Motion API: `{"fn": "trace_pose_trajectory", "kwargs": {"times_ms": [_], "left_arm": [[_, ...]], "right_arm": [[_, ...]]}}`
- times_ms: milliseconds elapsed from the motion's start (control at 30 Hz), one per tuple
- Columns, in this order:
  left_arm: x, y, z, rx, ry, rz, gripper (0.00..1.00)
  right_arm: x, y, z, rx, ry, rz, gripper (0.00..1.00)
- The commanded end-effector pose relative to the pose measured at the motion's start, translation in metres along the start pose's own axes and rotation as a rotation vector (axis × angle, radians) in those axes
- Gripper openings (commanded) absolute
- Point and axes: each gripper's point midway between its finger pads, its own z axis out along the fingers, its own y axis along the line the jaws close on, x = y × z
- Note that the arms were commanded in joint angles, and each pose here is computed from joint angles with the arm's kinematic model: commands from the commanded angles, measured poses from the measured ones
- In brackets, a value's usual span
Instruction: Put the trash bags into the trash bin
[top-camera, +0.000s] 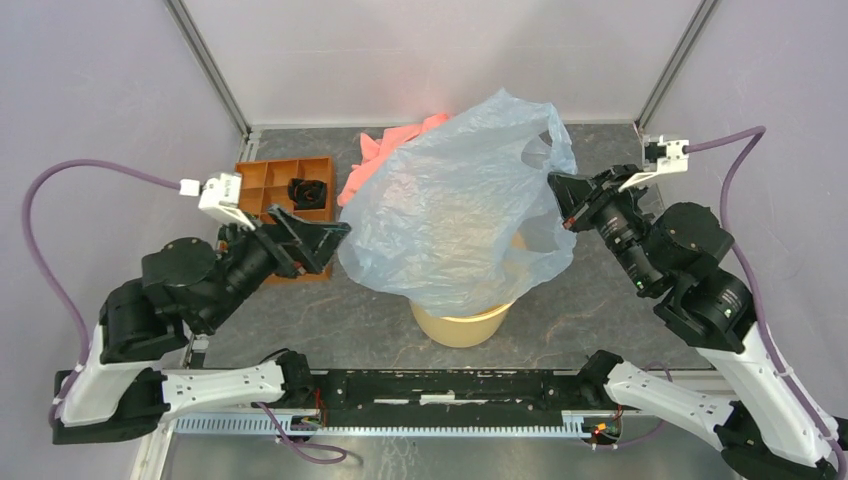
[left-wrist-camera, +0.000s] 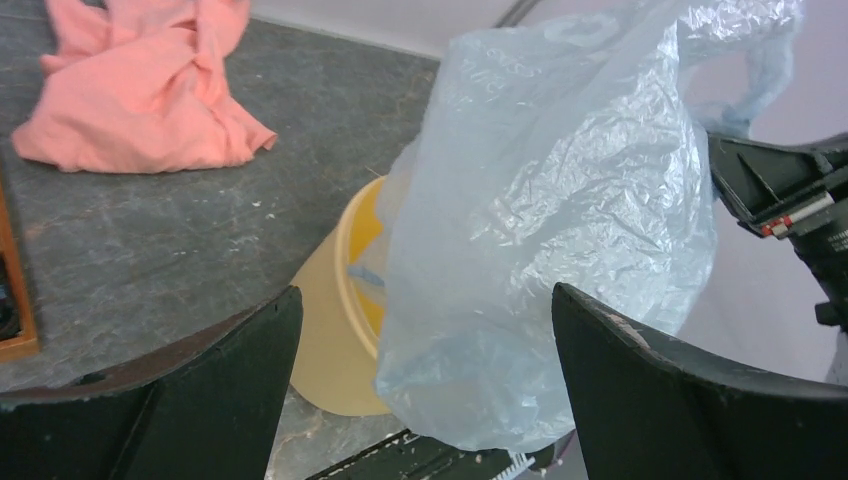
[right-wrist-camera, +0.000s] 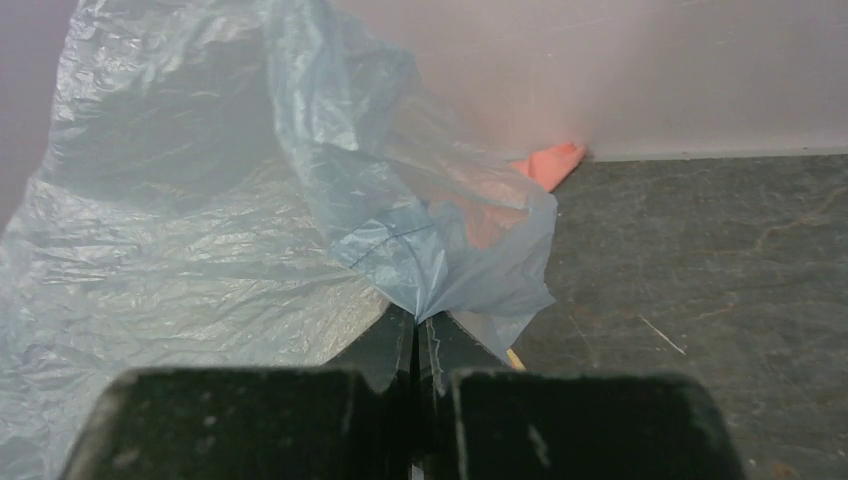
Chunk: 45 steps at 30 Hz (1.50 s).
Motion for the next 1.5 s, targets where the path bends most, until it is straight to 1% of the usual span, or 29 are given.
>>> {"fn": "trace_pose_trajectory", "kwargs": {"times_ms": [0,167,300,400,433,467,500,567,633,700,800,833,867,933,1000,1100,1200,1233,1300,1333,1400,1467], "left_arm": [[0.005,-0.042,0.006,0.169,0.044,0.035,1.00],[0.026,-0.067,0.016,0.256,0.125,0.073,1.00],[0.037,-0.089,0.033,0.308,0.144,0.114,1.00],[0.050,-0.090,0.064,0.217,0.146,0.142,0.97],[0.054,-0.083,0.078,0.140,0.136,0.140,0.92],[0.065,-0.071,0.096,0.027,0.136,0.140,0.85],[0.074,-0.069,0.109,-0.014,0.146,0.163,0.83],[0.099,-0.070,0.132,-0.058,0.196,0.228,0.79],[0.125,-0.072,0.147,-0.069,0.263,0.259,0.74],[0.153,-0.068,0.153,-0.074,0.329,0.266,0.72],[0.196,-0.051,0.151,-0.064,0.428,0.249,0.72],[0.207,-0.048,0.148,-0.050,0.455,0.234,0.73],[0.218,-0.044,0.146,-0.043,0.483,0.220,0.76],[0.230,-0.036,0.144,-0.061,0.508,0.197,0.86],[0.232,-0.035,0.142,-0.067,0.516,0.179,0.91],[0.218,-0.049,0.135,0.002,0.491,0.144,0.94],[0.182,-0.070,0.118,0.127,0.408,0.101,1.00],[0.171,-0.078,0.111,0.181,0.387,0.088,1.00],[0.156,-0.091,0.099,0.265,0.351,0.053,1.00],[0.150,-0.094,0.093,0.295,0.338,0.034,1.00],[0.149,-0.086,0.085,0.301,0.330,0.009,1.00],[0.151,-0.075,0.080,0.279,0.326,-0.004,1.00]], "right_arm": [[-0.020,-0.007,-0.025,0.008,0.002,-0.084,0.01],[-0.030,-0.007,-0.034,0.014,0.020,-0.092,0.01],[-0.025,-0.006,-0.030,0.015,0.055,-0.145,0.01],[-0.023,0.000,-0.023,-0.021,0.044,-0.176,0.01],[-0.022,0.003,-0.021,-0.042,0.039,-0.186,0.01],[-0.020,0.009,-0.017,-0.075,0.037,-0.199,0.01],[-0.018,0.014,-0.014,-0.105,0.033,-0.210,0.01],[-0.007,0.025,-0.009,-0.177,0.052,-0.238,0.01],[0.006,0.033,-0.004,-0.231,0.071,-0.268,0.01],[0.020,0.037,0.001,-0.276,0.097,-0.297,0.01],[0.037,0.050,0.008,-0.360,0.118,-0.301,0.01],[0.045,0.059,0.008,-0.417,0.132,-0.298,0.01],[0.051,0.067,0.009,-0.469,0.141,-0.294,0.01],[0.061,0.080,0.012,-0.537,0.161,-0.277,0.01],[0.070,0.088,0.017,-0.576,0.191,-0.258,0.01],[0.078,0.093,0.020,-0.601,0.233,-0.254,0.01],[0.074,0.079,0.024,-0.523,0.249,-0.321,0.01],[0.070,0.068,0.026,-0.463,0.245,-0.345,0.01],[0.061,0.060,0.026,-0.409,0.235,-0.373,0.01],[0.056,0.062,0.024,-0.417,0.234,-0.383,0.01],[0.052,0.077,0.019,-0.491,0.246,-0.382,0.01],[0.054,0.098,0.011,-0.619,0.268,-0.363,0.01]]}}
